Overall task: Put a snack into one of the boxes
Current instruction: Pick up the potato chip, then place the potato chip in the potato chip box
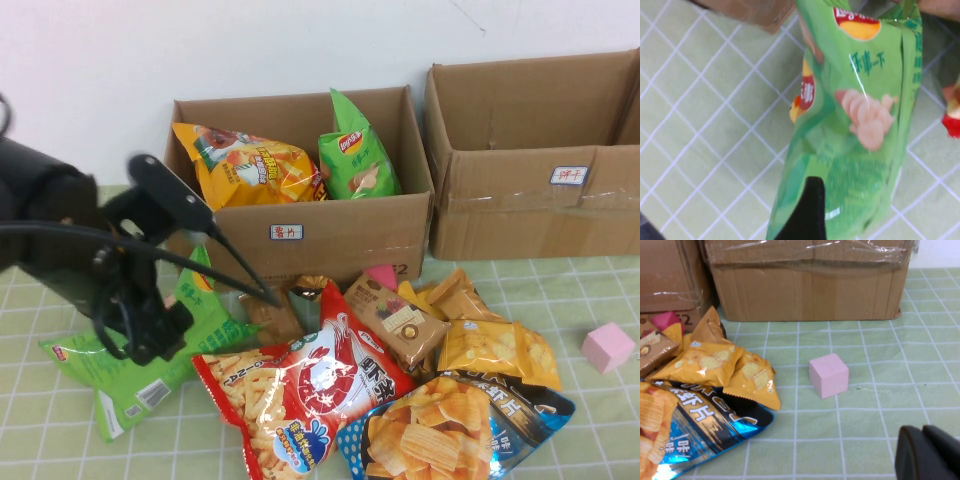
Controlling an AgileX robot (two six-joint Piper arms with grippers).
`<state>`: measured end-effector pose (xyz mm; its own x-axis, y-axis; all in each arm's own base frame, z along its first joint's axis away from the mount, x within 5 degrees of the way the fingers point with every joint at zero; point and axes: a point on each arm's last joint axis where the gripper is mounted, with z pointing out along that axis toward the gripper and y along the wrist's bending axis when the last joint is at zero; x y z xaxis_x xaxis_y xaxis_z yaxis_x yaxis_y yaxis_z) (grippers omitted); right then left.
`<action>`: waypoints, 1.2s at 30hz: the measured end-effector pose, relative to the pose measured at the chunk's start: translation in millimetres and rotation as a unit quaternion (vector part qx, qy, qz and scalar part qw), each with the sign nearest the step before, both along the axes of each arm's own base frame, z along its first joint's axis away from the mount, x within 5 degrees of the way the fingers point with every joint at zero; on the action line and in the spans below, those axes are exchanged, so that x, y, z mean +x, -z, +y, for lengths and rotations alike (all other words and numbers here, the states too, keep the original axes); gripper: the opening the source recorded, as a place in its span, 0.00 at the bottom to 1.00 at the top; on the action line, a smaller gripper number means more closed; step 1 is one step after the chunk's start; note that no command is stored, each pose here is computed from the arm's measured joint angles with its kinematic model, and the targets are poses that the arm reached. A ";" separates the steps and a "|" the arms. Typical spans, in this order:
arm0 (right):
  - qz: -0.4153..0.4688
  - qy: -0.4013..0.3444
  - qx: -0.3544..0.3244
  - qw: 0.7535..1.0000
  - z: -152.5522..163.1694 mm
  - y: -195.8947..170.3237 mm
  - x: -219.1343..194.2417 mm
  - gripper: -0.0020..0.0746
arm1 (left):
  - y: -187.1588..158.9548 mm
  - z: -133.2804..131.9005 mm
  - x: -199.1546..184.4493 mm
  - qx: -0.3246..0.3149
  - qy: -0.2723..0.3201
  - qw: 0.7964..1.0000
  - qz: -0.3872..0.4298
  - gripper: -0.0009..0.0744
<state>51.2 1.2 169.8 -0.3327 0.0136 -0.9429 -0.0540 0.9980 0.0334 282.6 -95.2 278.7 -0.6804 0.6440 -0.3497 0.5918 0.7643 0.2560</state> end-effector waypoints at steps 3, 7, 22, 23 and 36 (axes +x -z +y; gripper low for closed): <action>0.000 0.000 0.000 1.000 0.0 0.0 0.0 0.02 | 21.8 -5.5 13.7 0.008 0.008 1.000 0.015 0.92; 0.000 0.000 0.000 1.000 0.0 0.0 0.0 0.02 | 53.2 -11.4 31.5 0.021 0.016 0.999 0.028 0.92; 0.000 0.000 0.000 1.000 0.0 0.0 0.0 0.02 | 94.0 -18.0 68.5 0.069 -0.010 0.995 0.068 0.41; 0.000 0.000 0.000 1.000 0.0 0.0 0.0 0.02 | 91.0 -17.7 69.2 0.073 -0.013 0.995 0.072 0.41; 0.000 0.000 0.000 1.000 0.0 0.0 0.0 0.02 | -48.8 -1.7 18.2 -0.010 -0.049 0.998 -0.042 0.41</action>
